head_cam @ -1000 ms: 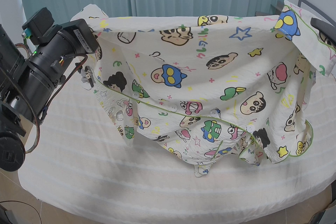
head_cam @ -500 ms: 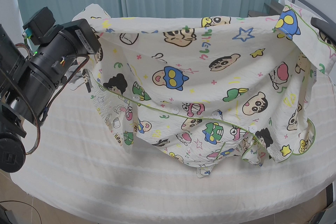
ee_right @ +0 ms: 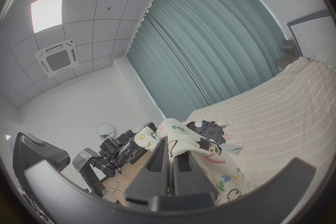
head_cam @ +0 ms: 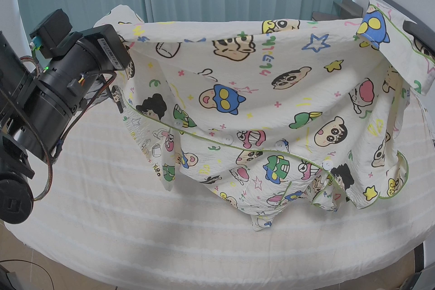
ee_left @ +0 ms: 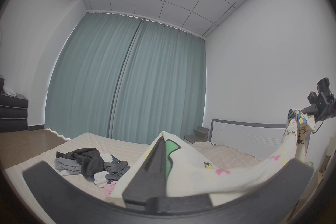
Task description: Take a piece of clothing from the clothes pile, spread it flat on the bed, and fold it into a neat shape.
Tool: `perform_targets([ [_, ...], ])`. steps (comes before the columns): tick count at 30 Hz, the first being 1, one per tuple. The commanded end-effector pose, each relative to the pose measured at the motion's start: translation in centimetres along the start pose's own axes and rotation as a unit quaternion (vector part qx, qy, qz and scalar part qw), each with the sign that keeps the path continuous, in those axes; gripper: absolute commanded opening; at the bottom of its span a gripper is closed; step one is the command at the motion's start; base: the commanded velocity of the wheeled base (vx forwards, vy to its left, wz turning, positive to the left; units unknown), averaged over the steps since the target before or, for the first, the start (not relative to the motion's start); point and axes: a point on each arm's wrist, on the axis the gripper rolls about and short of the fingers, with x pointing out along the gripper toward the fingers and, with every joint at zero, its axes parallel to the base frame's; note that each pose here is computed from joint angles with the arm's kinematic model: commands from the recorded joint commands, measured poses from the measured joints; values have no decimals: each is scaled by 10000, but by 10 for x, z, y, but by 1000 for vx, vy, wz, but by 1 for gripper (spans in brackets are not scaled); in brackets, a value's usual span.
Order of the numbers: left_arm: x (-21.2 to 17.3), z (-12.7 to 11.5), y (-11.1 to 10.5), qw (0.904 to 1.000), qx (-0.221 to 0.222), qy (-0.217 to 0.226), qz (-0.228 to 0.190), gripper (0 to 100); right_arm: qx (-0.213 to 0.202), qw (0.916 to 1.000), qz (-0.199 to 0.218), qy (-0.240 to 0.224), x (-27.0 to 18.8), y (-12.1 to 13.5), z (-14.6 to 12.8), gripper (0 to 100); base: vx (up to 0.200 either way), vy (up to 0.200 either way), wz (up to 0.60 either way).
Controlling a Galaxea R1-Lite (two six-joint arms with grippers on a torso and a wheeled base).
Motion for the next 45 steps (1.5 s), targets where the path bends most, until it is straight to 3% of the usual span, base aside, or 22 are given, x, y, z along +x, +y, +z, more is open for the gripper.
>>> perform_targets([
  [1, 0, -2, 0, 10000, 10, 25, -3, 0, 0, 10000, 3, -15, 0, 0, 1, 0, 0, -200, 0],
  [6, -1, -1, 0, 10000, -3, 19, -2, 0, 4, 10000, -4, -1, 0, 0, 0, 0, 0, -200, 0],
  [12, -1, -1, -1, 10000, -13, 20, -22, 0, 7, 10000, -11, 12, -1, -1, -1, 0, 0, 0, 0],
  [37, -5, -1, -4, 10000, -41, 33, -85, 0, -94, 9995, 143, -274, -23, 9, 9, 0, -200, 0, 0],
  [45, -22, -5, -2, 9997, -9, 207, -121, 0, -114, 9992, 180, -347, -44, 16, 11, 0, -200, 0, 0],
])
